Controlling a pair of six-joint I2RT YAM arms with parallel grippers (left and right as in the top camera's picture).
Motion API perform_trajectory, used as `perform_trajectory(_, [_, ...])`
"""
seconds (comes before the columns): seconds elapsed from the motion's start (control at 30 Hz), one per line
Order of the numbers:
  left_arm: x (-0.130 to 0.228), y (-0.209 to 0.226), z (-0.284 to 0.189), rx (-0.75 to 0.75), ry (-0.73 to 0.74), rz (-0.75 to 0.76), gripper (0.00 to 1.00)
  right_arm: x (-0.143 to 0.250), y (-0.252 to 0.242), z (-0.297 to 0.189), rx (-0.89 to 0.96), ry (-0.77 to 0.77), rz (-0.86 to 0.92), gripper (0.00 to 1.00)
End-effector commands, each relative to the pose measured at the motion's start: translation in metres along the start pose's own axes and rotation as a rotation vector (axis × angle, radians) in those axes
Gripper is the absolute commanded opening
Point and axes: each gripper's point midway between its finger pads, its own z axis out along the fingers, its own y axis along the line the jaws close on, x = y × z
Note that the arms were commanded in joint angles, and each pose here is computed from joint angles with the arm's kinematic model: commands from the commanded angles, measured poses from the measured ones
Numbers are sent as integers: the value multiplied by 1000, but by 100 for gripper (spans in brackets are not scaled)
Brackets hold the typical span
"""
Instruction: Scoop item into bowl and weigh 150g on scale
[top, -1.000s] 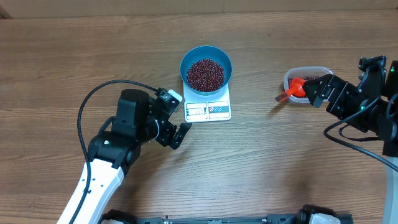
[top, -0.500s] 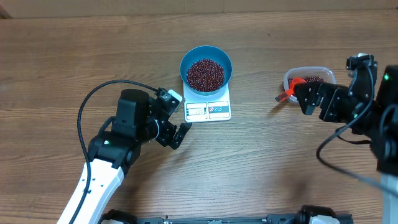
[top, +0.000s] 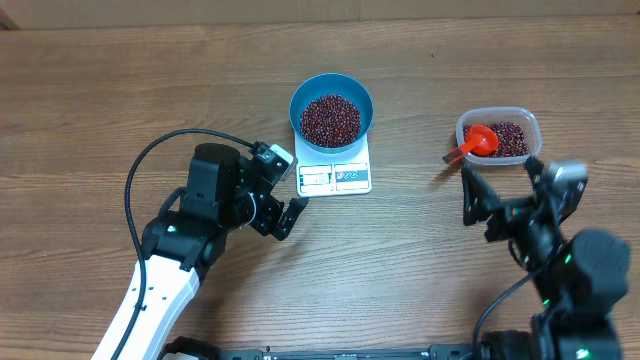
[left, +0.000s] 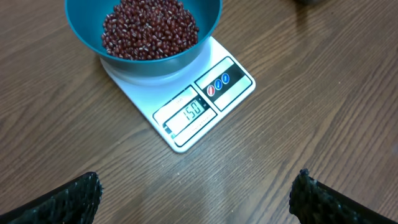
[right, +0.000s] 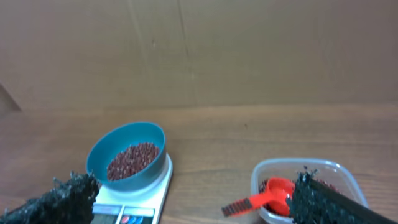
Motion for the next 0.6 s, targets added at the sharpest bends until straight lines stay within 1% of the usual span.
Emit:
perform_trajectory(0.0, [1, 0, 1, 5, 3, -18, 99, 27, -4, -3, 13, -36, -15, 100])
perform_trajectory(0.17, [1, 0, 1, 5, 2, -18, 100, 61, -7, -1, -3, -114, -31, 100])
perform_trajectory(0.33, [1, 0, 1, 5, 3, -18, 100, 88, -6, 1, -23, -136, -37, 100])
perform_trajectory(0.57, [1, 0, 1, 5, 2, -18, 100, 107, -9, 4, -25, -134, -38, 100])
